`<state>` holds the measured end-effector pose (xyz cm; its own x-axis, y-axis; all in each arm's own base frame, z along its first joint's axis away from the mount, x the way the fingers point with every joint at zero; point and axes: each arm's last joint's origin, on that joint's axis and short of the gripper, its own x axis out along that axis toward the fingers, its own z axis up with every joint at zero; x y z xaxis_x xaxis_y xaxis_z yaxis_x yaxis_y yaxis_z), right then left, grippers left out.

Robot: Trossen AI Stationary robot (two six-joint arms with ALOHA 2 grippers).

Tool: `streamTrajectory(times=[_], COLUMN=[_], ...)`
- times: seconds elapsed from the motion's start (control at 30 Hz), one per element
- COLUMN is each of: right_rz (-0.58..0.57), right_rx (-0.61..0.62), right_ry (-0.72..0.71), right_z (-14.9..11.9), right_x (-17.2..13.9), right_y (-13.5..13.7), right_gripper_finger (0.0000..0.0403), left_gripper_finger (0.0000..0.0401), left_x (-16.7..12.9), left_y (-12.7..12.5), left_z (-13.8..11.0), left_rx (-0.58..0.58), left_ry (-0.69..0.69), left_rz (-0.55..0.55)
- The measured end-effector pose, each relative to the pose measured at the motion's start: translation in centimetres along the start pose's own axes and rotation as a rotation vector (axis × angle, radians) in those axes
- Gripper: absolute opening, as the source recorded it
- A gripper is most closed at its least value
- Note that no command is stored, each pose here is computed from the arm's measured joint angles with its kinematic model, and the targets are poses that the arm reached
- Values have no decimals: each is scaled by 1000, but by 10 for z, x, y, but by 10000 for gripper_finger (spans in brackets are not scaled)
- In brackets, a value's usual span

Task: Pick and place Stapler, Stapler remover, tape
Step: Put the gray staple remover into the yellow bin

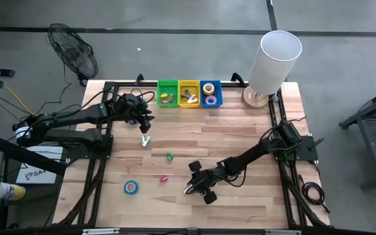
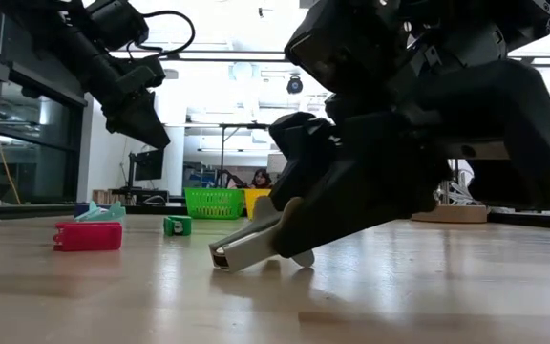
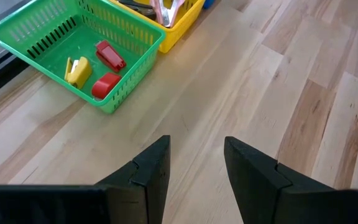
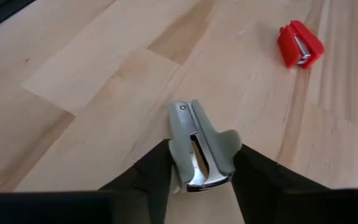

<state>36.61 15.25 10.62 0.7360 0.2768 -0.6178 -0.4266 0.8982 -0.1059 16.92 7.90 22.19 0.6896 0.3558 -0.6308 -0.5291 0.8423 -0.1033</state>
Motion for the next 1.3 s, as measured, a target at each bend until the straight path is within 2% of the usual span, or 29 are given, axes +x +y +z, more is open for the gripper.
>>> streamTrajectory(times=[0.27,0.6,0.8,1.0,1.3], right_rz=[-116,-350,-611,-790,-908], right_rx=[2,32,55,106,234], right_ry=[13,102,168,199,171], right_z=[0,-1,3,1,-16], right_x=[0,-14,-37,-64,-96], right_y=[-4,-38,-79,-131,-202], right_gripper_finger=[96,97,98,98,98], left_gripper_finger=[149,149,149,149,150], left_x=[0,0,0,0,0], left_y=[0,0,0,0,0], left_z=[0,0,0,0,0], left_rx=[0,0,0,0,0], left_ry=[0,0,-3,-2,0], left_rz=[0,1,1,1,2])
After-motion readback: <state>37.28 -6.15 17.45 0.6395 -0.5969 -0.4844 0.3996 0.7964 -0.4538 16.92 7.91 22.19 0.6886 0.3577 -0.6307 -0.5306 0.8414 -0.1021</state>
